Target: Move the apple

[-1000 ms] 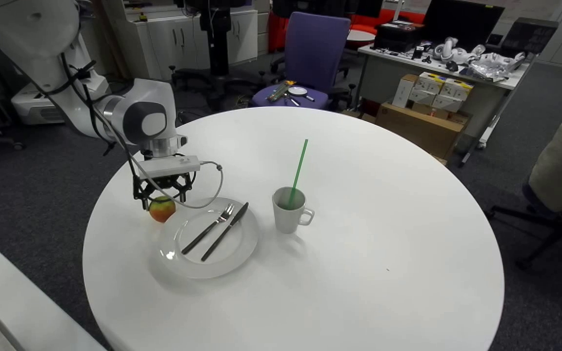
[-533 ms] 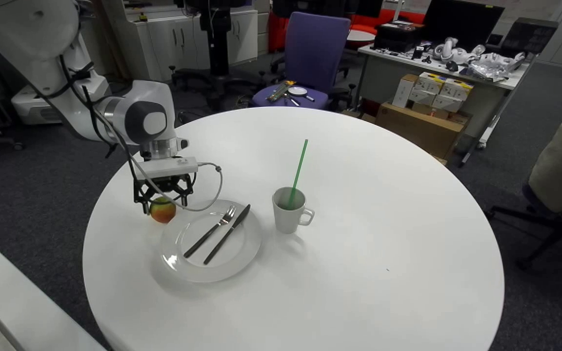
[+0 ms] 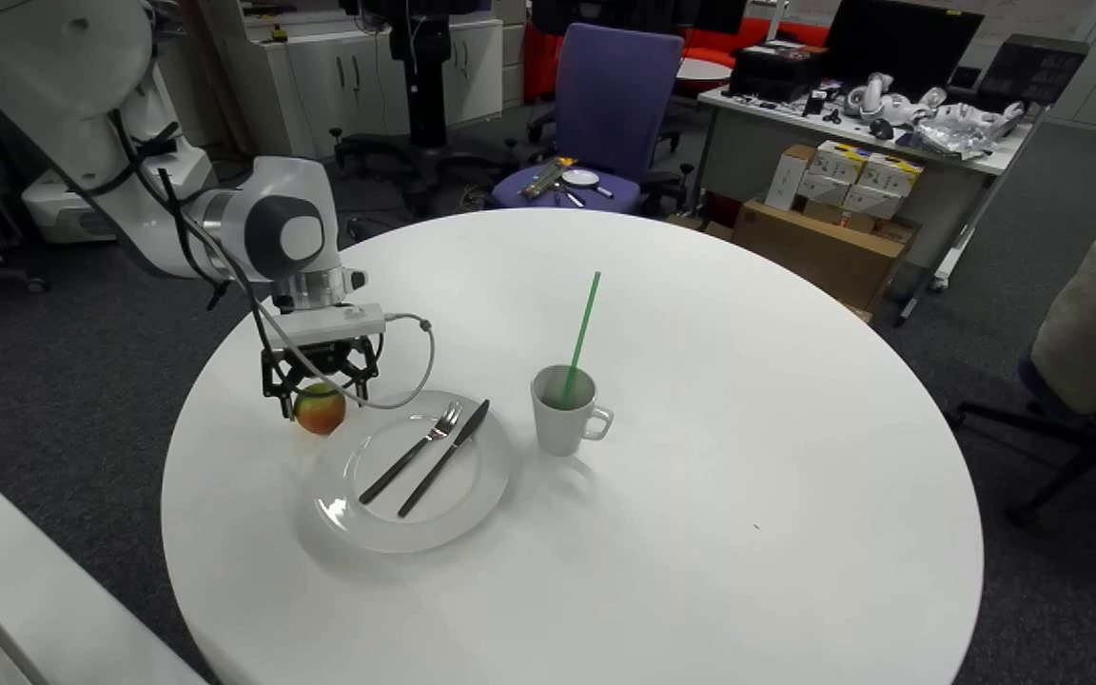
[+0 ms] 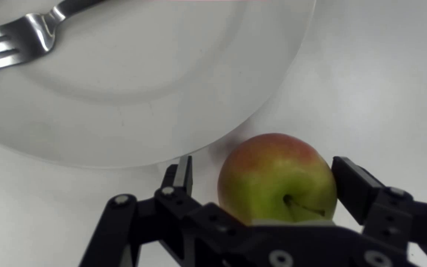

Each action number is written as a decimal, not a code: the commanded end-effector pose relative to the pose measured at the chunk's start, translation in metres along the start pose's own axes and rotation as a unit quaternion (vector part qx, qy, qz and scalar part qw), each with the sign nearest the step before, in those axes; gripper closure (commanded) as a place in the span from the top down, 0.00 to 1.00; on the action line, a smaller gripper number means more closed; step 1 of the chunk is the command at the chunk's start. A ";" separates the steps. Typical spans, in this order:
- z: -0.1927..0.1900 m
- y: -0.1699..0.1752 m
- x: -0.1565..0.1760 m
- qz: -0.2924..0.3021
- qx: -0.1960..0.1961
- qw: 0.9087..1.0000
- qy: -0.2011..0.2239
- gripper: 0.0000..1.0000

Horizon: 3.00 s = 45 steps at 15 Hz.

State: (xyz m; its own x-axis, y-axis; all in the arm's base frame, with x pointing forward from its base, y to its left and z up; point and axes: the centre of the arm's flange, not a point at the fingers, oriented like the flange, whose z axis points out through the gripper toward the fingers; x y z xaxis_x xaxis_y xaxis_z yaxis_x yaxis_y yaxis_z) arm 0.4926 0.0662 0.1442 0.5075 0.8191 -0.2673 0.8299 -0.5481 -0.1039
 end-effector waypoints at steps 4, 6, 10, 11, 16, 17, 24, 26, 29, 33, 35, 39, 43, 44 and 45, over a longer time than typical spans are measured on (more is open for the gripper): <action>-0.002 -0.012 -0.008 -0.092 0.027 0.995 -0.025 1.00; -0.003 -0.017 -0.002 -0.135 0.027 0.990 -0.007 1.00; -0.008 -0.021 0.009 -0.176 0.009 0.984 0.024 1.00; -0.011 -0.021 0.012 -0.182 0.000 0.983 0.036 1.00; -0.013 -0.016 0.029 -0.185 -0.013 0.981 0.054 1.00; -0.013 -0.016 0.029 -0.186 -0.013 0.981 0.056 1.00; -0.013 -0.016 0.029 -0.186 -0.013 0.981 0.056 1.00; -0.029 -0.026 0.029 -0.193 -0.024 0.979 0.065 1.00; -0.075 -0.059 0.027 -0.216 -0.058 0.971 0.082 1.00; -0.141 -0.101 0.022 -0.248 -0.125 0.956 0.095 1.00; -0.175 -0.122 0.013 -0.236 -0.131 0.955 0.123 1.00; -0.227 -0.145 -0.013 -0.120 -0.093 0.962 0.225 1.00; -0.247 -0.148 -0.044 -0.013 -0.090 0.955 0.281 1.00; -0.247 -0.146 -0.052 0.015 -0.093 0.954 0.286 1.00; -0.245 -0.145 -0.060 0.043 -0.095 0.952 0.289 1.00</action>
State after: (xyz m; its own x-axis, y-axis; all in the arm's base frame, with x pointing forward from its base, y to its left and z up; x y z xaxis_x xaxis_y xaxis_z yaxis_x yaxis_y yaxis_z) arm 0.4260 0.1602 0.3982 0.4674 0.8389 0.2790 0.8616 -0.5030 0.0688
